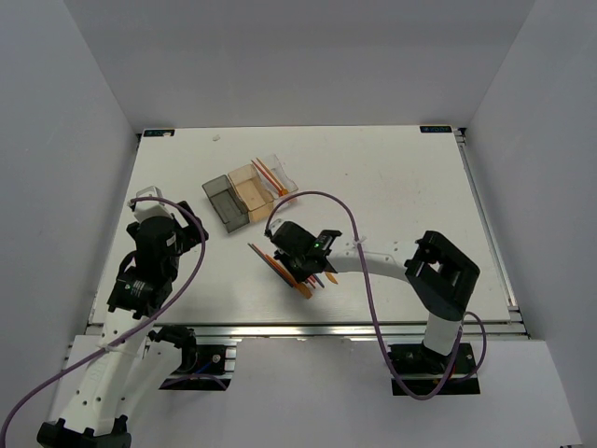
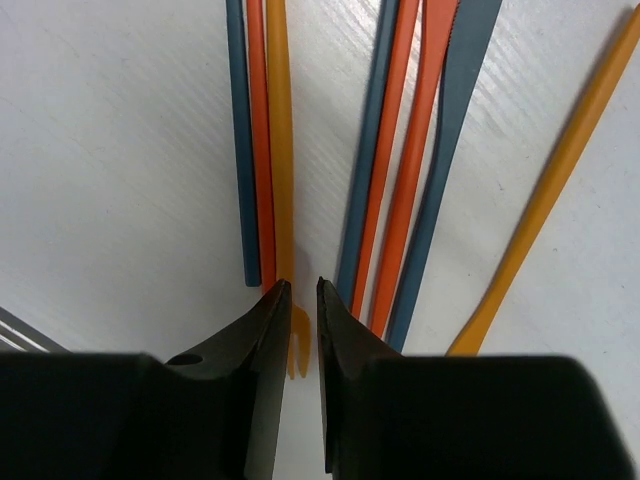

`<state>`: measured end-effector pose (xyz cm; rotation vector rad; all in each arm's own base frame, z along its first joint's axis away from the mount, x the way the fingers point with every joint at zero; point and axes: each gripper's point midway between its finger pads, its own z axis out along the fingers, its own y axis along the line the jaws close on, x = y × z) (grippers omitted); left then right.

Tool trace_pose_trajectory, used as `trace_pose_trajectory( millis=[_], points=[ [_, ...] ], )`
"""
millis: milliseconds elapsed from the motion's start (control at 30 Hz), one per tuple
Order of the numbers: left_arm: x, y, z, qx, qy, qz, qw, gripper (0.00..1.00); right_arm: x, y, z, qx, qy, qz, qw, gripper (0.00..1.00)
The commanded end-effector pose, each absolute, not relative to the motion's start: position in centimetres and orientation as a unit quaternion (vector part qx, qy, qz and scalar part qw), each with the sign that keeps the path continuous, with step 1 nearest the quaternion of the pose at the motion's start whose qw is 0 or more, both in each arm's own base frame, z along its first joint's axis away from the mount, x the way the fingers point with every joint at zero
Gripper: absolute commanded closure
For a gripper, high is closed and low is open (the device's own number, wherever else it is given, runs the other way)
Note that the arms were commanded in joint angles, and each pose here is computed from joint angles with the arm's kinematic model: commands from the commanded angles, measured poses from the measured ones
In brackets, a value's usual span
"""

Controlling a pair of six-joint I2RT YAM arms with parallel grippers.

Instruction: Sort the eating utensils into containers

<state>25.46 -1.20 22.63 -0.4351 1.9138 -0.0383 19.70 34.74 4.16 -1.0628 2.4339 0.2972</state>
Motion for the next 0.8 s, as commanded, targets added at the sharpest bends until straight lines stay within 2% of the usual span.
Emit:
trace_pose_trajectory(
  millis=[0,767],
  points=[
    [25.6,-1.3,22.8,-0.182,0.809,-0.018,0.559,0.02,19.0,35.1,4.3,-0.391,0.884,0.114,0.229,0.78],
    [25.5,-1.4,22.9,-0.180,0.808,-0.021,0.561,0.02,17.8,33.3,1.0,-0.416,0.887,0.066,0.189,0.78]
  ],
)
